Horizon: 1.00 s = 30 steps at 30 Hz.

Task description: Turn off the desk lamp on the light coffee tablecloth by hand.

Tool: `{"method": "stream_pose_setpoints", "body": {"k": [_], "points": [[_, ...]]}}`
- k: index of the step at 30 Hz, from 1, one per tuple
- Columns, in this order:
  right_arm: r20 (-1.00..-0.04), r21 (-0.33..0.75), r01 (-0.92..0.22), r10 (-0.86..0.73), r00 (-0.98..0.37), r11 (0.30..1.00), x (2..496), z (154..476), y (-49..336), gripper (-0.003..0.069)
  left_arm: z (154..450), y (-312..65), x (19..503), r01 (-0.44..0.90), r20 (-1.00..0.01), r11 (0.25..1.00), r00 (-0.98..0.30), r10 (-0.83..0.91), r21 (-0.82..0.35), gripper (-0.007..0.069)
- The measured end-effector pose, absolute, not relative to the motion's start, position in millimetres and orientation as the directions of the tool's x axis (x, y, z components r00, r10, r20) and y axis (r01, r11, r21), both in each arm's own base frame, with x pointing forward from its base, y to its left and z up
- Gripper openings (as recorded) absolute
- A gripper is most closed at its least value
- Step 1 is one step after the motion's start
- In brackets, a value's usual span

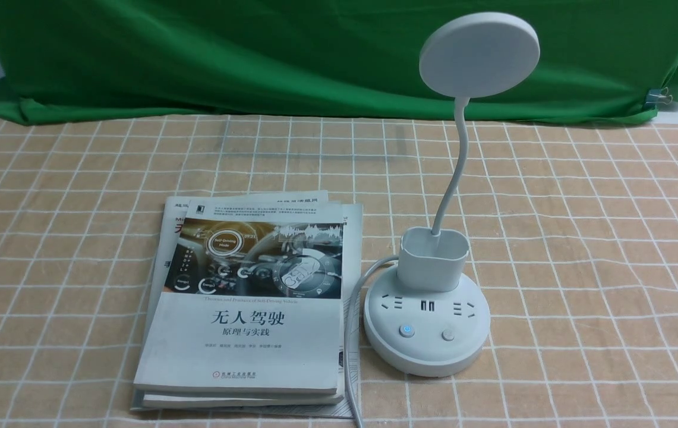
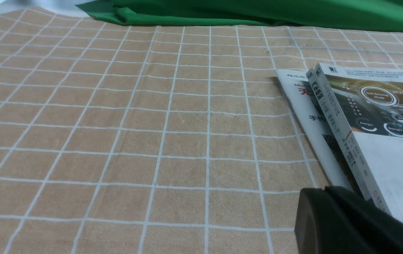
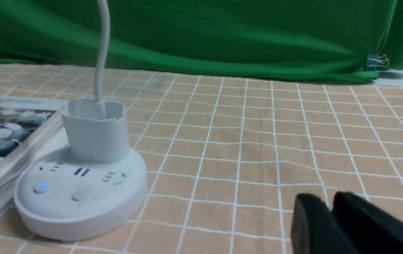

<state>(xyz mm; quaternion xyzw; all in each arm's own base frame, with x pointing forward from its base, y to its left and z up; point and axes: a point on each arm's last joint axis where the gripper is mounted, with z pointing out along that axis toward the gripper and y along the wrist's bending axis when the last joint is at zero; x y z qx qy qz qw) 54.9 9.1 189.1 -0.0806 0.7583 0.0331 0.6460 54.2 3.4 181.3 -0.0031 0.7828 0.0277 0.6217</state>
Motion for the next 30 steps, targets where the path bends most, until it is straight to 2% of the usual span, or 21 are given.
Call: {"method": "stream_pose_setpoints", "body": {"k": [30], "points": [[-0.985, -0.054, -0.165, -0.080, -0.152, 0.985, 54.9, 189.1, 9.1, 0.0189, 181.3, 3.4, 54.2, -0.039, -0.973, 0.998, -0.227, 0.030, 0.039, 0.0004]]}}
